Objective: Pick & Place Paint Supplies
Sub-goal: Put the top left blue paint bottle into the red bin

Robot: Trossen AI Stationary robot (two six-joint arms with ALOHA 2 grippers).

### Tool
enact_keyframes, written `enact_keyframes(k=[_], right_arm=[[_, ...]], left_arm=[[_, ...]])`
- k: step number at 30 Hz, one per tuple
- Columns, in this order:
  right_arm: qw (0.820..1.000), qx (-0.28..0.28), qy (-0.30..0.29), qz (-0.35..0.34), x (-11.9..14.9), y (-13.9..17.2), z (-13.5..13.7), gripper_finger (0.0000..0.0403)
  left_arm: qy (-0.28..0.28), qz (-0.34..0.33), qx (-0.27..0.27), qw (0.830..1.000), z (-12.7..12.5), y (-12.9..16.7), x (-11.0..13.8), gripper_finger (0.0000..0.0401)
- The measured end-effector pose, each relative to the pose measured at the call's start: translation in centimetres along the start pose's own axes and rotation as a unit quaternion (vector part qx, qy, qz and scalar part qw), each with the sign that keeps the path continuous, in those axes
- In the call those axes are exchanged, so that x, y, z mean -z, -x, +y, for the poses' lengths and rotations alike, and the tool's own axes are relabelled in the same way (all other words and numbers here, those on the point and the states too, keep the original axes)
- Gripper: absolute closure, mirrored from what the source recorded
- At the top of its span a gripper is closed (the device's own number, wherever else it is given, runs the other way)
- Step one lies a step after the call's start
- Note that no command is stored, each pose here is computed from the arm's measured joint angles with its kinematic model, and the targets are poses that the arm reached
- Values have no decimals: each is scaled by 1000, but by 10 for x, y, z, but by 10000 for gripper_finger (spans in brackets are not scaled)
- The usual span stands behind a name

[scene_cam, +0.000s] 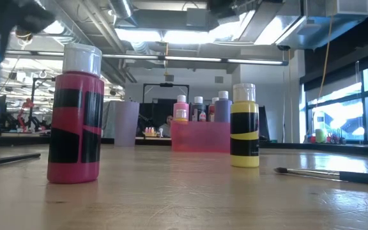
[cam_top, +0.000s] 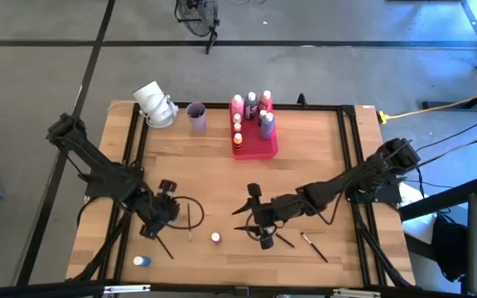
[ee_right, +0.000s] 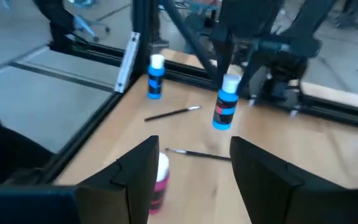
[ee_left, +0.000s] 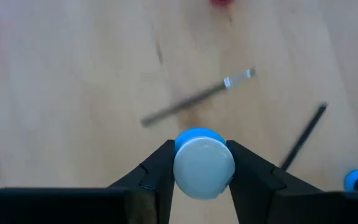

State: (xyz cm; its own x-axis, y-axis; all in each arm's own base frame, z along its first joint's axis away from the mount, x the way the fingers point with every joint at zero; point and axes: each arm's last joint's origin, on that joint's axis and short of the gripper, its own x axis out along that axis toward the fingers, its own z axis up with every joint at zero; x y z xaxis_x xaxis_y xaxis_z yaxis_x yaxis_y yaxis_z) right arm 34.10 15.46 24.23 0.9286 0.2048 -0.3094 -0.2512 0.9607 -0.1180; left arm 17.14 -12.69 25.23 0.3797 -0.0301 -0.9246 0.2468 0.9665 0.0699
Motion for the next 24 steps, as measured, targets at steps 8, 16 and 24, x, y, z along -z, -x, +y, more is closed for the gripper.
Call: enact_keyframes(k=[8,16,24], right_arm=[[993,100,60,-11,-15,16,26,202],[968,224,110,-17,-28,43,56,202],[955,270,126,0,-25,52,69,202]], left_arm=[[-25,-21,-24,999,33,43,-29,285],[-79,-66,-68,992,81,72,-53,285],[-120,-102,-60,986,136,65,-84,285]])
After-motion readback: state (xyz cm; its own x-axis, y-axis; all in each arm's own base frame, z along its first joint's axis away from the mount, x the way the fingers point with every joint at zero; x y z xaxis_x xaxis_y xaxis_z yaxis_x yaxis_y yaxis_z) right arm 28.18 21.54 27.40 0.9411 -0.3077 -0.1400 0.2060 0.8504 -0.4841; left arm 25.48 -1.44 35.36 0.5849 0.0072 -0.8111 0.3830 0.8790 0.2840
